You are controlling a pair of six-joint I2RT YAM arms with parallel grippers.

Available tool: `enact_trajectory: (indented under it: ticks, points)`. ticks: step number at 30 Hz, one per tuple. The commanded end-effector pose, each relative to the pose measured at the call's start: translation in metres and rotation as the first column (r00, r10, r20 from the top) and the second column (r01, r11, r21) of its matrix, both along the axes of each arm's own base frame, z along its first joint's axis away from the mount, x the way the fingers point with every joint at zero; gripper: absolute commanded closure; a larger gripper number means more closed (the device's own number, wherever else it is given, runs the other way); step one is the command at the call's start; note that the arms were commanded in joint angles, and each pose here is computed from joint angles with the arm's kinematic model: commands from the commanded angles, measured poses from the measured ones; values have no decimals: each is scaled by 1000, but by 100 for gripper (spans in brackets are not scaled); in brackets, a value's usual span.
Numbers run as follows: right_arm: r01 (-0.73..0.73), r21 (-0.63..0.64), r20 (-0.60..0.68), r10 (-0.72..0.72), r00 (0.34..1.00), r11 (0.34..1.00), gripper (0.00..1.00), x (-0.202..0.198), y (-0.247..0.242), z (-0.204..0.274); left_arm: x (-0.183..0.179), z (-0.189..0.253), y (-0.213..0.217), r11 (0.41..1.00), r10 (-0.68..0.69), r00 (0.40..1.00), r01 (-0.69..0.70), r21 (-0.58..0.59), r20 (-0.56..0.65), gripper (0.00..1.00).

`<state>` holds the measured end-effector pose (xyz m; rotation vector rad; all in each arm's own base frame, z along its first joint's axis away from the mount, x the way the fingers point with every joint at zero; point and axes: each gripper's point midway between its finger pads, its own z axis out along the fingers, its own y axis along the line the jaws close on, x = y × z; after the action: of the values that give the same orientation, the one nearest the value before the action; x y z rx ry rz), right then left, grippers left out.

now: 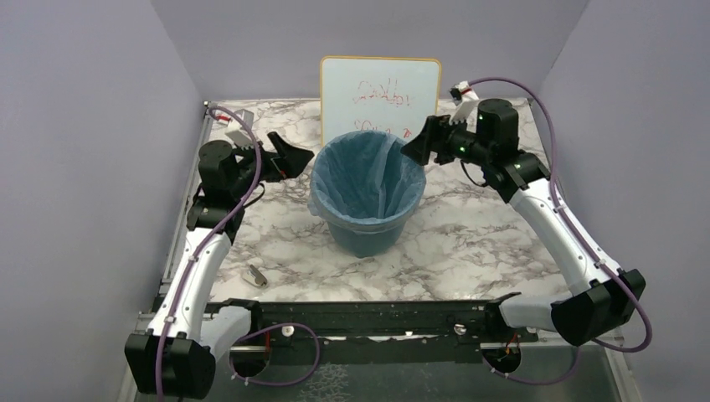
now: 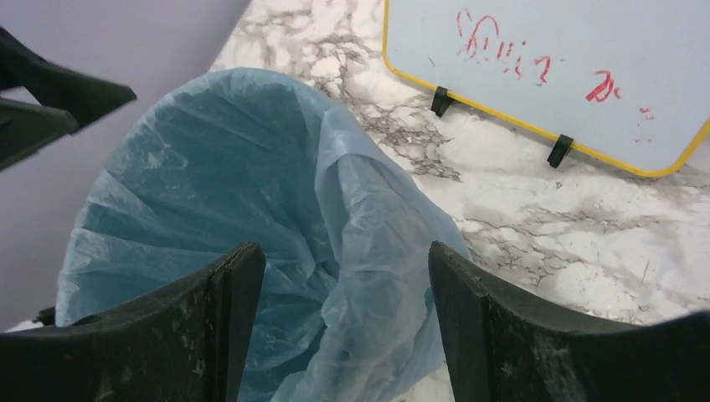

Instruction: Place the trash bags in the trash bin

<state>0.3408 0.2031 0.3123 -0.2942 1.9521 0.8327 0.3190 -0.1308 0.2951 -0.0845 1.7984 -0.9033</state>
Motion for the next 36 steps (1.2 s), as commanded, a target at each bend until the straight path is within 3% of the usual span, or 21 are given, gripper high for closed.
enact_trajectory:
  ticks: [1,3,9,16,22,27,31,36]
  points:
    - [85,-246,-2,-88,996,965,25,9,-12,-26,-5,13,-23,977,-161,985,150,153,63,1]
    - [141,-331,9,-147,989,933,28,14,-18,-32,-4,2,-30,964,-168,986,160,211,21,1]
    - [138,-486,91,-107,990,863,32,14,-11,-33,-6,-22,-50,931,-178,983,183,316,-45,3]
    - [66,-676,116,18,993,734,19,4,8,-51,1,-37,-39,885,-103,988,143,442,-113,12]
    - [179,-780,182,-57,982,599,18,17,-9,-51,1,-36,-34,866,-79,990,126,484,-116,21]
    - [349,-762,317,-156,935,545,18,27,-32,-29,2,-39,-30,854,-65,991,117,508,-118,25]
    - [370,-748,351,-144,925,552,18,25,-35,-18,1,-43,-33,852,-75,988,133,506,-134,25]
    - [255,-709,281,-68,957,657,15,18,-9,-16,3,-43,-38,857,-93,985,153,492,-144,22]
